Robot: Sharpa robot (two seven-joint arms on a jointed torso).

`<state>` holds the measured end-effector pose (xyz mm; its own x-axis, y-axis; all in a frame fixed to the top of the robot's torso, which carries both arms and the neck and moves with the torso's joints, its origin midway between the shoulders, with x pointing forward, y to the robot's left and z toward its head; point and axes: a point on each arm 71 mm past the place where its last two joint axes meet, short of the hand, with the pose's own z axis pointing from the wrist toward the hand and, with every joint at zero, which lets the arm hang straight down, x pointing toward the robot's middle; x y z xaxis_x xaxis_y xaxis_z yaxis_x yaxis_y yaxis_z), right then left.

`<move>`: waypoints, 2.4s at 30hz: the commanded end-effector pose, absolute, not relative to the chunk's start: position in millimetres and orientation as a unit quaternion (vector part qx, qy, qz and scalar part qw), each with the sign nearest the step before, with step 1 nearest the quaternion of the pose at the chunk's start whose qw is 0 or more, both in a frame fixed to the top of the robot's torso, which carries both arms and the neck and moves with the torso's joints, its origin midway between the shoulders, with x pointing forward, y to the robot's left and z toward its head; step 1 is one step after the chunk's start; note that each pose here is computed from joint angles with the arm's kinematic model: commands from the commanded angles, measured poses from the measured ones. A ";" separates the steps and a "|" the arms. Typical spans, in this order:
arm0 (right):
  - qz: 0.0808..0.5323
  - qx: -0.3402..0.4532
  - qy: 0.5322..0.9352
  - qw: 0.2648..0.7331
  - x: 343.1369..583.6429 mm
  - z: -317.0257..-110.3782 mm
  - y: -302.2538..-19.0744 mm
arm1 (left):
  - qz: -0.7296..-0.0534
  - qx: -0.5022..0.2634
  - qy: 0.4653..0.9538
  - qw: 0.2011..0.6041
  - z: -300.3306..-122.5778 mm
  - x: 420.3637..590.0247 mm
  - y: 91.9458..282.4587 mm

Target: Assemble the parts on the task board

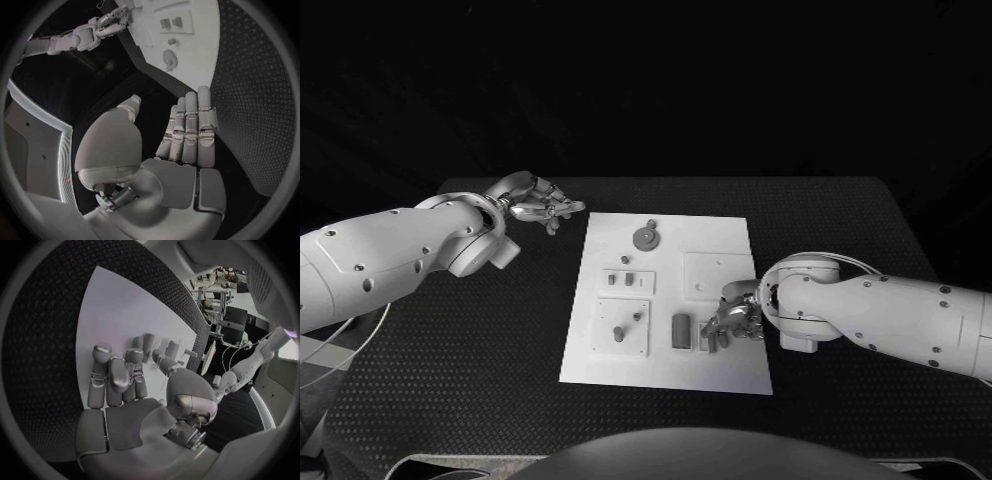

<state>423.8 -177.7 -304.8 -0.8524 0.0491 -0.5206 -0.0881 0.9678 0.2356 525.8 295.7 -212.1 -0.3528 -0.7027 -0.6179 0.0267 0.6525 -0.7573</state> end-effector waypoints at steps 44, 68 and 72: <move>0.057 -0.045 0.955 0.288 420.4 -311.6 -207.3 | -0.353 -0.228 0.745 0.519 -211.8 526.2 294.7; 0.017 -0.190 0.901 0.389 416.2 -296.0 -177.6 | -0.353 -0.228 0.747 0.515 -212.3 525.5 294.9; 0.021 -0.197 0.902 0.385 413.4 -295.8 -172.4 | -0.352 -0.228 0.747 0.515 -212.4 525.5 295.0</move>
